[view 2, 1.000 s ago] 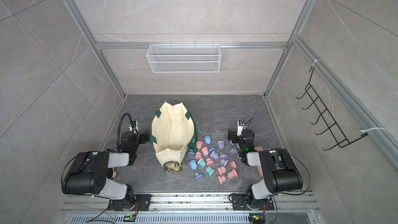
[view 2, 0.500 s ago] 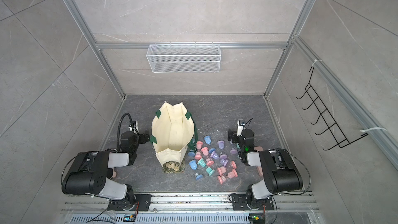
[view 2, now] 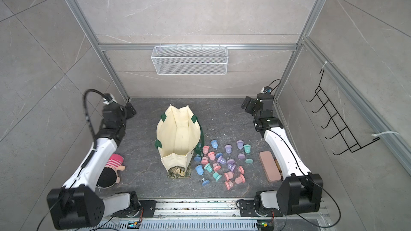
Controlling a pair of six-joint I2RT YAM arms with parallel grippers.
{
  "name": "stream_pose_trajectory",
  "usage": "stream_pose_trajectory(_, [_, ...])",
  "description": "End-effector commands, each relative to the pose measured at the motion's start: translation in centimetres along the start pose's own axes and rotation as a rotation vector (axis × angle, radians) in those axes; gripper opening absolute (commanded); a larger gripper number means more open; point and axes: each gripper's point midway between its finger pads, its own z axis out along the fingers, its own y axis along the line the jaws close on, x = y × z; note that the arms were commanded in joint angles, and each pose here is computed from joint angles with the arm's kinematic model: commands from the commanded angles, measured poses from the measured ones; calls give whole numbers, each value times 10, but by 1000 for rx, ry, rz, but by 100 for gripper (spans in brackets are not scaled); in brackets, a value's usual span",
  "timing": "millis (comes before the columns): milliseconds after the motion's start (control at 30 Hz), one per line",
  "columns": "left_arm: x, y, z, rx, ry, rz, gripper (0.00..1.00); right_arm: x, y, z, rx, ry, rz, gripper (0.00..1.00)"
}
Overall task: Put the hourglass into the canvas bag
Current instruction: Pick up the hourglass from the center of the board.
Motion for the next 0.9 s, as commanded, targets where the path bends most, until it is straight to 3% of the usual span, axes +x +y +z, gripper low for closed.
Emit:
stream_pose_trajectory(0, [57,-17,-34,76,375,-109,84,102,-20,-15,175,370,9,100])
stream_pose_trajectory(133, [117,-71,-74,275,633,64,81,101,-7,-66,234,281,-50,100])
stream_pose_trajectory(233, [151,-76,-103,287,684,223,80,121,-1,-79,136,322,-49,100])
stream_pose_trajectory(300, [160,-68,-118,292,681,241,80,129,-9,-88,128,313,-44,100])
stream_pose_trajectory(433, [173,-51,-131,274,667,235,80,157,-24,-103,148,418,-77,94])
stream_pose_trajectory(567, [184,-59,-152,339,746,166,80,170,-29,-123,178,433,-176,93])
stream_pose_trajectory(667, [174,-65,-164,393,732,127,85,185,-33,-128,212,487,-230,93])
stream_pose_trajectory(733, [163,-65,-165,397,696,132,85,196,-31,-126,230,534,-272,87])
stream_pose_trajectory(867, [150,-64,-161,366,660,135,84,198,-29,-126,291,474,-321,88])
